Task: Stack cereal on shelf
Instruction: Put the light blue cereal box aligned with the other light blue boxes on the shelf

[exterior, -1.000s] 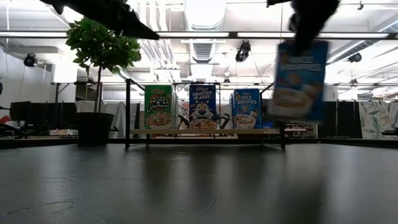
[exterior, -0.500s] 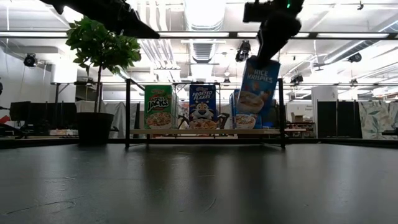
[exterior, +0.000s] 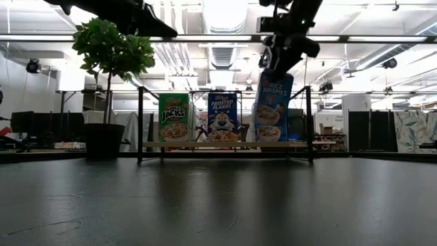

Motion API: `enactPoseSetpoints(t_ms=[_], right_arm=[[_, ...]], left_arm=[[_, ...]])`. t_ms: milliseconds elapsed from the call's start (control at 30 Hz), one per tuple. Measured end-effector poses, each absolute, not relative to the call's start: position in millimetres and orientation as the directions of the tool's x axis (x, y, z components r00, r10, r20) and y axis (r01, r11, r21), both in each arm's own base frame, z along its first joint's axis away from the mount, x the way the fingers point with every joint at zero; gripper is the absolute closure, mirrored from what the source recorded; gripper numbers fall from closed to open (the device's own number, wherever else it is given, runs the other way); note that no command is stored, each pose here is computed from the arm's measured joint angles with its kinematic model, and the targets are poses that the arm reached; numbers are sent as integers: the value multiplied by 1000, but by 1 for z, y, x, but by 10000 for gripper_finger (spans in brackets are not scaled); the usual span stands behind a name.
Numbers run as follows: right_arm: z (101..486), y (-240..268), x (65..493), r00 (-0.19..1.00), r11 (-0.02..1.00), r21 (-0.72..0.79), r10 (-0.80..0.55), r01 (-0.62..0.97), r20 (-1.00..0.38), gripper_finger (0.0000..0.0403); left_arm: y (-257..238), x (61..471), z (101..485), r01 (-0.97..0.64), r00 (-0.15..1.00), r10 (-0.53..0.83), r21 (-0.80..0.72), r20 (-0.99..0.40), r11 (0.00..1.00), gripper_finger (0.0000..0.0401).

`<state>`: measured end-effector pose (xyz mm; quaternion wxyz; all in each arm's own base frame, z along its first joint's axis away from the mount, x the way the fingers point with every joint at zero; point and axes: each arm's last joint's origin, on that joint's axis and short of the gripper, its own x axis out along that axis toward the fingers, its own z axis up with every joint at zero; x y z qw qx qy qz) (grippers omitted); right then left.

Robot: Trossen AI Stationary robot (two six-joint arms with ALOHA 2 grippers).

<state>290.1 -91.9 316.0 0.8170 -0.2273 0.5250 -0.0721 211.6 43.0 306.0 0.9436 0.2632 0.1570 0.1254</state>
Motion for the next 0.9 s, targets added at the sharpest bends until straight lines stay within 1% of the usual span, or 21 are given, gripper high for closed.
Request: enactPoseSetpoints(t_ms=[333,500,600,833,900], right_arm=[[293,-113,299,357,903,-410,-344,-127,-868,280],[288,-115,302,347,907,-400,-335,-134,-876,277],[286,-116,304,346,906,-403,-339,-131,-875,262],[284,-118,305,344,906,-405,-343,-125,-874,208],[285,-118,304,344,903,-411,-349,-124,-872,199]], left_arm=[[43,212,309,-165,926,321,552,-198,817,400],[43,212,309,-165,926,321,552,-198,817,400],[43,212,309,-165,926,321,552,-198,817,399],[43,212,309,-165,926,321,552,-198,817,399],[43,212,309,-165,926,321,553,-198,817,399]])
